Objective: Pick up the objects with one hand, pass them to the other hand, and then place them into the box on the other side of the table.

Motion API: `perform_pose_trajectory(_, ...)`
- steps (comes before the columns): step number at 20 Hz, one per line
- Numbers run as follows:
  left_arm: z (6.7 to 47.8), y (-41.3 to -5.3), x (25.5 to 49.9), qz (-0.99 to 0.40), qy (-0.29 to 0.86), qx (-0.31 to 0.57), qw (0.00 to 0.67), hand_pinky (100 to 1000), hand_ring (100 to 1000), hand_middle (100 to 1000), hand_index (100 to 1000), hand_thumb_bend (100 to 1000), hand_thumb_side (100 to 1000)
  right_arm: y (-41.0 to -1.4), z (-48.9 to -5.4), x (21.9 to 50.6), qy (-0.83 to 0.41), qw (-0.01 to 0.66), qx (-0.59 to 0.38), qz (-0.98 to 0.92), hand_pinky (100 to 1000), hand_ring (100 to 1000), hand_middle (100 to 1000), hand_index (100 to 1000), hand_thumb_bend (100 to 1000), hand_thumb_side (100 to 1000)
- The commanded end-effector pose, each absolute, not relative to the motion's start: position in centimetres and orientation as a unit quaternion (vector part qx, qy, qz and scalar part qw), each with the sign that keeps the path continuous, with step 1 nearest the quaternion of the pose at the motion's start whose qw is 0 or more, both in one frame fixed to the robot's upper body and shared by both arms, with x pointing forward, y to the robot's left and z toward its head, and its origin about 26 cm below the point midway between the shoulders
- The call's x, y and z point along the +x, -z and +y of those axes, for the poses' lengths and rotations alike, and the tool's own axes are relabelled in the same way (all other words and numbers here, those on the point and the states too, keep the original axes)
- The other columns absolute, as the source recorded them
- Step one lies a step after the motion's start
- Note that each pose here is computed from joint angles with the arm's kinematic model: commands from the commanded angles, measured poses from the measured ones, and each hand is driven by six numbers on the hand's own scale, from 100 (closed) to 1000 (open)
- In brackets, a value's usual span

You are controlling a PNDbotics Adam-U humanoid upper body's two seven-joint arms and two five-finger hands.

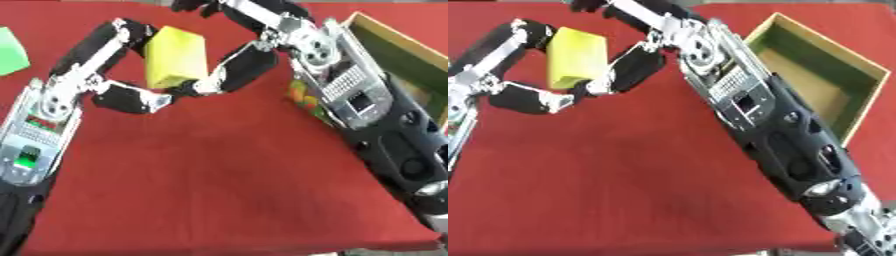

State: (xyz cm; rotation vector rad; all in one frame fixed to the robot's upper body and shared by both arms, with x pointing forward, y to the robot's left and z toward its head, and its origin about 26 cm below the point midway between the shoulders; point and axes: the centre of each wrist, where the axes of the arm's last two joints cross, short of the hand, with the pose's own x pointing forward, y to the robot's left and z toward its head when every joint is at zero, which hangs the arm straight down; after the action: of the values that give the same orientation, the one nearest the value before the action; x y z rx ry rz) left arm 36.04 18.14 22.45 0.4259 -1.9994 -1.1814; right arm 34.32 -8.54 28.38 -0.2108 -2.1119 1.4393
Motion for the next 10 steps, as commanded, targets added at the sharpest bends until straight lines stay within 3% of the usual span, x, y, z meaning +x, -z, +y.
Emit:
perform_pose_trajectory(1, 18.08, -23.39, 35.71, -0.791, 0.46, 0.17, 0.367, 682, 566, 456, 519, 247, 139, -29.42, -9.05, 34.0, -0.526, 0.273, -0.096, -0.8, 850, 875, 797, 976, 663, 185)
perform_pose_trajectory(10, 17.93, -23.61, 35.63, -0.794, 0.458, 0.168, 0.362, 680, 567, 462, 520, 249, 136, -29.26, -9.04, 34.0, -0.53, 0.288, -0.1, -0.792, 848, 873, 792, 945, 662, 199)
